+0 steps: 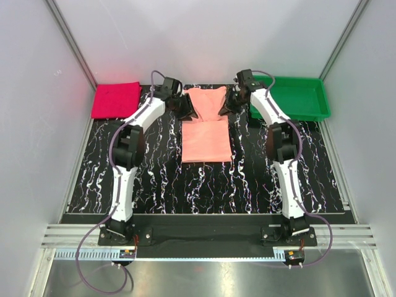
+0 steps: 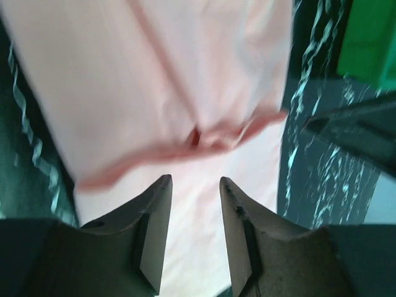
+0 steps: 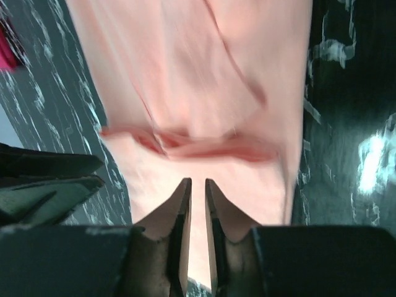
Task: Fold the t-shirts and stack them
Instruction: Fold the tshirt
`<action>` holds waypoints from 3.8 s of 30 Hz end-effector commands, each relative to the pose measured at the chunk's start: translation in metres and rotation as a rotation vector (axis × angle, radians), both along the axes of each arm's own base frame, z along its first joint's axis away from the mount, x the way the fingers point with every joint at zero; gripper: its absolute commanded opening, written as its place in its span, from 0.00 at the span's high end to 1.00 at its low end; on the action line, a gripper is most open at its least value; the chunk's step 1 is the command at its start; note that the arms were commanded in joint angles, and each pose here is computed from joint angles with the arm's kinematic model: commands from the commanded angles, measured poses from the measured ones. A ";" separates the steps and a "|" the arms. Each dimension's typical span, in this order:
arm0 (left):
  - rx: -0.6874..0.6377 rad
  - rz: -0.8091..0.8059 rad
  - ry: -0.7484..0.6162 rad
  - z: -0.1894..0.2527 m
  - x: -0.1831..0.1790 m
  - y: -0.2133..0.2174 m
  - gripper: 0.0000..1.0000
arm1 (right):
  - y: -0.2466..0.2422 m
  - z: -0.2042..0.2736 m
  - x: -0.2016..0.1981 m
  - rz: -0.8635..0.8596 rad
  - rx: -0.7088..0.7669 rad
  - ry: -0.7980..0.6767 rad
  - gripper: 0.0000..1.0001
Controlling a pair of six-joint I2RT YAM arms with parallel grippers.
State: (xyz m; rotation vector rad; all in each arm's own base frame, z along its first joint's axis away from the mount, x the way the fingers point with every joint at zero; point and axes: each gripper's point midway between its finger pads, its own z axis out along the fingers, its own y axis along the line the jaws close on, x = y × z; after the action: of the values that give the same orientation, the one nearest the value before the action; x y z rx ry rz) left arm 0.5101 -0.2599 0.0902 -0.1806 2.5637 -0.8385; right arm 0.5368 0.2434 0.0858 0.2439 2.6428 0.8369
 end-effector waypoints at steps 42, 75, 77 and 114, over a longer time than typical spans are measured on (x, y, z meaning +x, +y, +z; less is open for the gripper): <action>-0.334 -0.175 0.175 -0.005 -0.070 -0.061 0.58 | -0.019 -0.006 -0.247 0.169 0.409 0.335 1.00; -0.178 -0.210 0.345 -0.086 -0.229 0.011 0.77 | 0.028 -0.089 -0.114 0.035 0.434 0.395 1.00; -0.191 -0.225 0.334 -0.077 -0.231 0.010 0.77 | 0.027 -0.087 -0.113 0.055 0.427 0.381 1.00; -0.166 -0.114 0.404 -0.103 -0.212 0.034 0.79 | 0.002 -0.068 -0.208 0.208 0.335 0.426 1.00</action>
State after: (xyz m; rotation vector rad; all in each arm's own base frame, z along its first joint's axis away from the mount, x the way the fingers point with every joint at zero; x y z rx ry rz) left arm 0.3145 -0.2441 0.0203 -0.2574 2.8055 -1.3046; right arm 0.3317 0.2748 0.0216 0.1430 2.9096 1.5172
